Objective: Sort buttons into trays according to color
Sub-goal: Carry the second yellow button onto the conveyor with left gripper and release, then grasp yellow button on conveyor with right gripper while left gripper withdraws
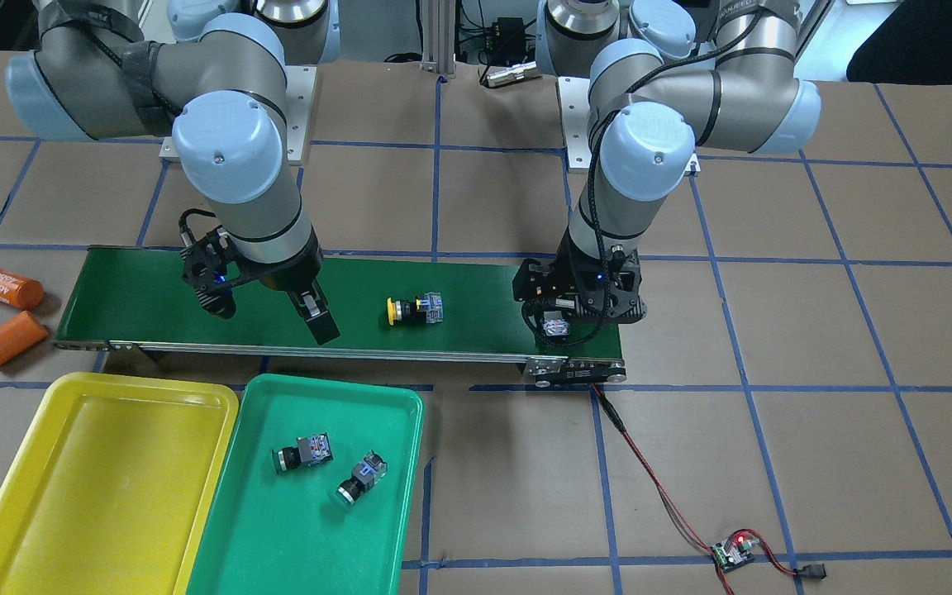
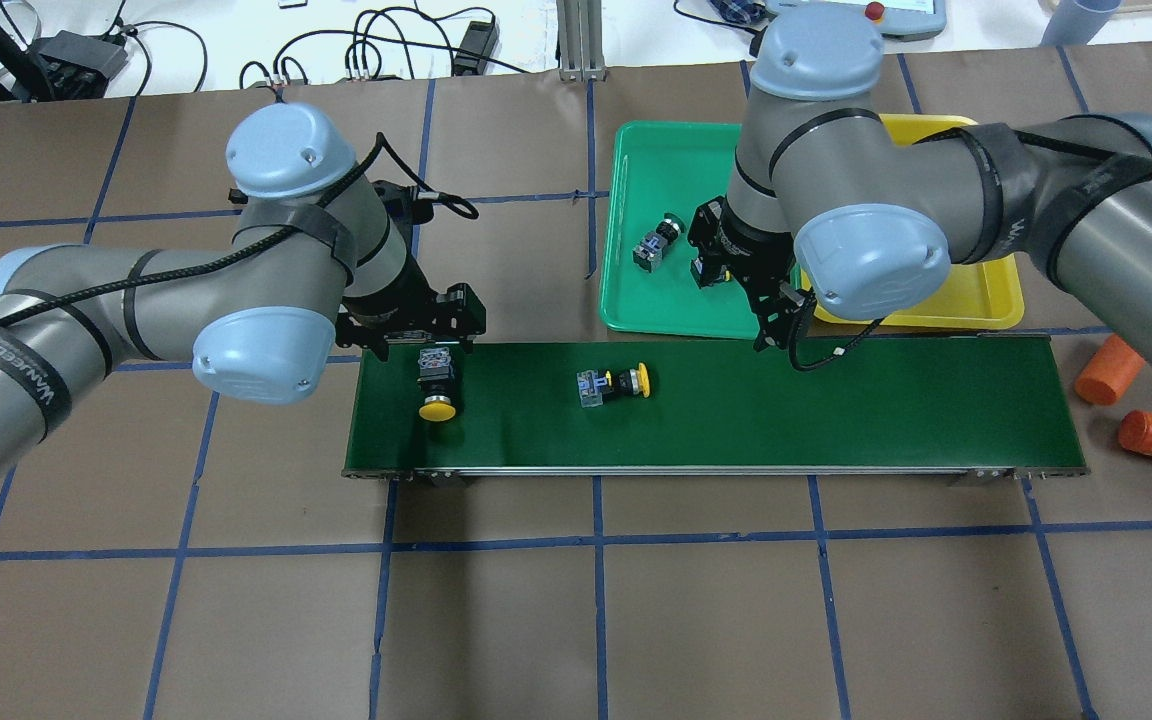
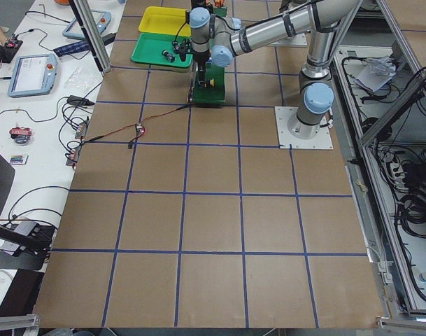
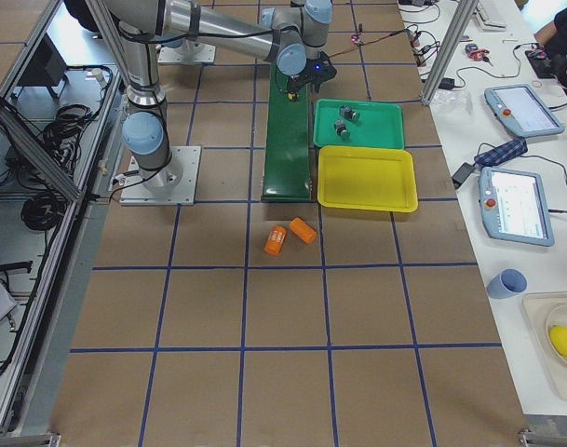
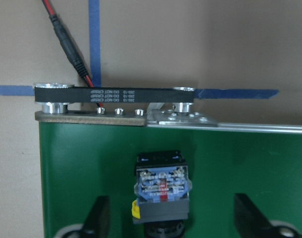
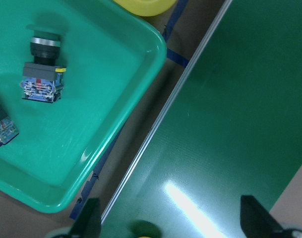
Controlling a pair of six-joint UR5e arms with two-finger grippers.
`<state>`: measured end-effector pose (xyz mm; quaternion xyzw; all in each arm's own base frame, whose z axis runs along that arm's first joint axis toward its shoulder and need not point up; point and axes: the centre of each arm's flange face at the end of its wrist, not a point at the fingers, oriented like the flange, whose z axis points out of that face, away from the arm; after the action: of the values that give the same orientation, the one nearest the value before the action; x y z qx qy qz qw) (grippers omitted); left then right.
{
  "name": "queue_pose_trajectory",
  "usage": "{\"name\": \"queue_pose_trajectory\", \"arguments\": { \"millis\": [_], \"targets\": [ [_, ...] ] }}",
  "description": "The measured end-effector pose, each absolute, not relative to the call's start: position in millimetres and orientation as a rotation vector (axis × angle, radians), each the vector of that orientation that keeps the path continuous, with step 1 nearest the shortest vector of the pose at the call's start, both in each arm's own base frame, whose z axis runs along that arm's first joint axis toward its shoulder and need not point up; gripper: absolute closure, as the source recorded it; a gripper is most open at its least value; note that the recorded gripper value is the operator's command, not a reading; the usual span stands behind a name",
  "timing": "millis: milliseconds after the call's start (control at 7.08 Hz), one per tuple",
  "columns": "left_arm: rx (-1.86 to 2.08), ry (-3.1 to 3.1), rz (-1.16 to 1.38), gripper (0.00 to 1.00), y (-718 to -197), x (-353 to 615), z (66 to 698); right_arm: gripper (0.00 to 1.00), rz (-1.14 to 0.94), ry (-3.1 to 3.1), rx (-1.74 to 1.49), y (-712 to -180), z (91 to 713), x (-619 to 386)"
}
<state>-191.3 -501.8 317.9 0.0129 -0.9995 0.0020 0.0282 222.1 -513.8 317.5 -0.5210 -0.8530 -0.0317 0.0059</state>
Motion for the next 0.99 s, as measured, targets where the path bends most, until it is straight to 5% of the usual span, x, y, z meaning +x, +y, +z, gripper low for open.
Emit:
{"name": "queue_pose_trajectory", "arguments": {
  "millis": [424,988],
  "targets": [
    [-0.099,-3.087,-0.066,0.00,-492.7,-152.1,435.8,0.00,-0.110,-2.596,-1.731,-496.2,304.6,260.9],
    [0.002,-3.088,0.058,0.00,-484.9,-96.6,515.0,0.00,-0.140,-2.548,-1.753,-491.3,280.6,283.3]
  ]
}}
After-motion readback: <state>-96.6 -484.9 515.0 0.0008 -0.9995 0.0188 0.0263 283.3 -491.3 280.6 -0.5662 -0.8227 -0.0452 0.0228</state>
